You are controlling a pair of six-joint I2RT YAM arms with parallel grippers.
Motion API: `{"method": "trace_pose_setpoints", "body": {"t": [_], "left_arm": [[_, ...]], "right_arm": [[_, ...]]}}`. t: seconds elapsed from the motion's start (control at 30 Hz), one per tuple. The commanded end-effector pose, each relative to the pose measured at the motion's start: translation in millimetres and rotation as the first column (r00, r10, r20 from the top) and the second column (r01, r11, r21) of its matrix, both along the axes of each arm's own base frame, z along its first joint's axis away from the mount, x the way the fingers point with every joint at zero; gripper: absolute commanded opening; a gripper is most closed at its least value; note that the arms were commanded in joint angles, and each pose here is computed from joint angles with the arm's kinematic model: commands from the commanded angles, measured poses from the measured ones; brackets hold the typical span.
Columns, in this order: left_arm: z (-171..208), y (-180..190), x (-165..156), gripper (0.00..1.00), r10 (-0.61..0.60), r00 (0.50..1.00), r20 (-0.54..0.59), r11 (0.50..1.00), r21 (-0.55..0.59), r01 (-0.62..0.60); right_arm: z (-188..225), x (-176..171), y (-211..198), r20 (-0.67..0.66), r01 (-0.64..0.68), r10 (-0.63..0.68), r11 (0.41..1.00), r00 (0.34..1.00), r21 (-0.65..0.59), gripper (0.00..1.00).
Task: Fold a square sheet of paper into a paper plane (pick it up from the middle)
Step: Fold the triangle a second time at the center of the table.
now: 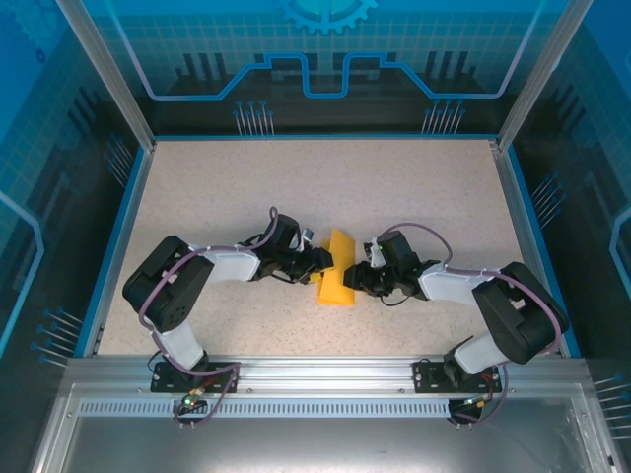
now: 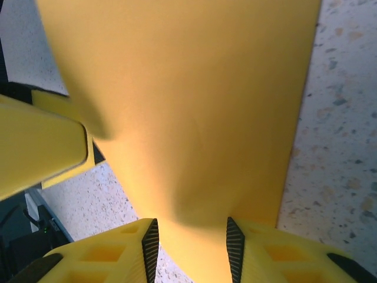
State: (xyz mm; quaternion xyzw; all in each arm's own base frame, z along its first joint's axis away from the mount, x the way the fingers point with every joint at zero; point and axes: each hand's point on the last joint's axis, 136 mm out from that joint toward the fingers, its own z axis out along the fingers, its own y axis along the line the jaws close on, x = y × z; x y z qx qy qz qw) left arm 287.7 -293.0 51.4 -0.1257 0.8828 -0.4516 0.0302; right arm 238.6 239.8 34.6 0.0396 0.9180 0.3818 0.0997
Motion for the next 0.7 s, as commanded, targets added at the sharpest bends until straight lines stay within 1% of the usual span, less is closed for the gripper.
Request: {"method": "trace_pose_setpoints", "body": {"t": [0.0,0.2,0.4,0.53,0.67], "left_arm": [[7,2,8,0.48,-0.007,1.0,0.01,0.999,-0.031,0.008],[17,-11,10,0.48,-0.083,0.996,0.026,0.99,-0.113,0.085],[14,-13,9,0.45,-0.101,0.995,0.006,0.989,-0.107,0.101],[12,-9,6,0.41,-0.088,0.996,-0.007,0.992,-0.09,0.087],[2,-5,4,0.31,-0.08,0.996,-0.044,0.996,-0.051,0.078]], "right_arm": [[1,-2,9,-0.003,-0.048,0.048,0.999,0.999,0.027,0.36],[-3,-3,7,-0.01,-0.041,0.041,0.999,0.999,0.011,0.36],[0,-3,6,-0.006,-0.036,0.036,0.999,0.999,0.001,0.36],[3,-3,5,0.005,-0.042,0.042,0.999,0.999,0.001,0.37],[10,-5,6,0.032,-0.064,0.064,0.998,0.997,-0.02,0.37]]}}
